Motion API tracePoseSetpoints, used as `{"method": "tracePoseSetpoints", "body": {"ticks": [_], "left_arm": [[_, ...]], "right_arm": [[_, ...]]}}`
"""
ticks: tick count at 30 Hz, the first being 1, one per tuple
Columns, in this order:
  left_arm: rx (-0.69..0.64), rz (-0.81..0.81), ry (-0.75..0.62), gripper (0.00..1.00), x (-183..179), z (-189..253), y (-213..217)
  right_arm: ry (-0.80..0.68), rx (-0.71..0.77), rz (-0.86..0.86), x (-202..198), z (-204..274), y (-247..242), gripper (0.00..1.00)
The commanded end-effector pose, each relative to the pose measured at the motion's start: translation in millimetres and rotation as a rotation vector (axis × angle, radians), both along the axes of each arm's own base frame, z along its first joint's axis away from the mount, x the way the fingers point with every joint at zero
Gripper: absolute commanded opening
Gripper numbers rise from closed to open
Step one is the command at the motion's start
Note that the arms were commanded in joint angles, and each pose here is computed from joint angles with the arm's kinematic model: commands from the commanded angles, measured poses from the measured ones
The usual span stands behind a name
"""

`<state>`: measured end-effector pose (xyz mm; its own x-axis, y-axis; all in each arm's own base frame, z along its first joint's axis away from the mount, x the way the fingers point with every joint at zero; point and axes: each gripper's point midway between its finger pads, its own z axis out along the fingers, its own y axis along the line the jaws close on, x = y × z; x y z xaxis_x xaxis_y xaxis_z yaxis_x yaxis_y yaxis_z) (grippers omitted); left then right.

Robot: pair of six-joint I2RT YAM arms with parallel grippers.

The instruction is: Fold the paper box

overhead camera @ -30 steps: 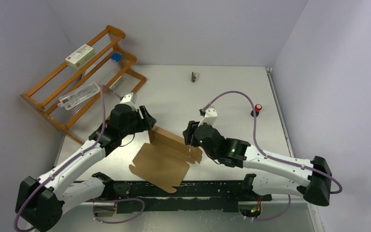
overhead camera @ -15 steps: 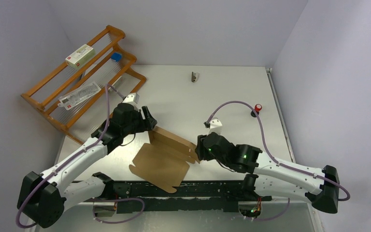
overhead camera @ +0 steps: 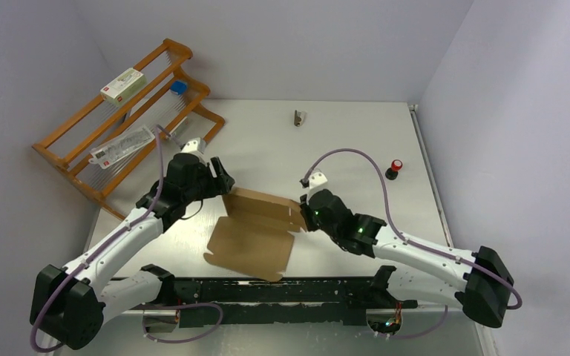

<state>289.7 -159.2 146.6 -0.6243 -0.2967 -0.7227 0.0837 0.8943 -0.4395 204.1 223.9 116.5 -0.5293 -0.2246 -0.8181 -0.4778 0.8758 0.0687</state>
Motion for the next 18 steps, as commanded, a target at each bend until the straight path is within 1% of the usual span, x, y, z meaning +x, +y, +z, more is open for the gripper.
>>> {"method": "tracePoseSetpoints", "body": {"ticks": [1, 2, 5, 11, 13, 16, 18], "left_arm": [[-0.01, 0.046, -0.058, 0.73, 15.0, 27.2, 14.6], [-0.014, 0.053, -0.061, 0.73, 16.2, 28.7, 16.7], [-0.018, 0.081, -0.061, 0.73, 18.4, 28.4, 24.2], [-0.005, 0.14, -0.055, 0.75, 28.3, 22.1, 41.2], [-0.02, 0.152, -0.054, 0.75, 33.6, 22.9, 44.8], [-0.034, 0.174, -0.06, 0.75, 40.3, 27.7, 50.7], [-0.034, 0.18, -0.057, 0.75, 44.0, 29.9, 53.9]], "right_arm": [[-0.254, 0.013, 0.172, 44.7, 36.2, 24.3, 0.12], [-0.271, 0.018, 0.237, 48.3, 38.8, 32.7, 0.12], [-0.307, 0.002, 0.324, 70.6, 38.8, 42.7, 0.11], [-0.329, -0.01, 0.52, 105.0, 19.1, 54.5, 0.11], [-0.328, 0.005, 0.568, 116.0, 13.2, 54.5, 0.11], [-0.308, -0.015, 0.642, 128.2, 6.7, 56.6, 0.11], [-0.309, -0.031, 0.675, 134.4, 9.2, 57.1, 0.13]]}}
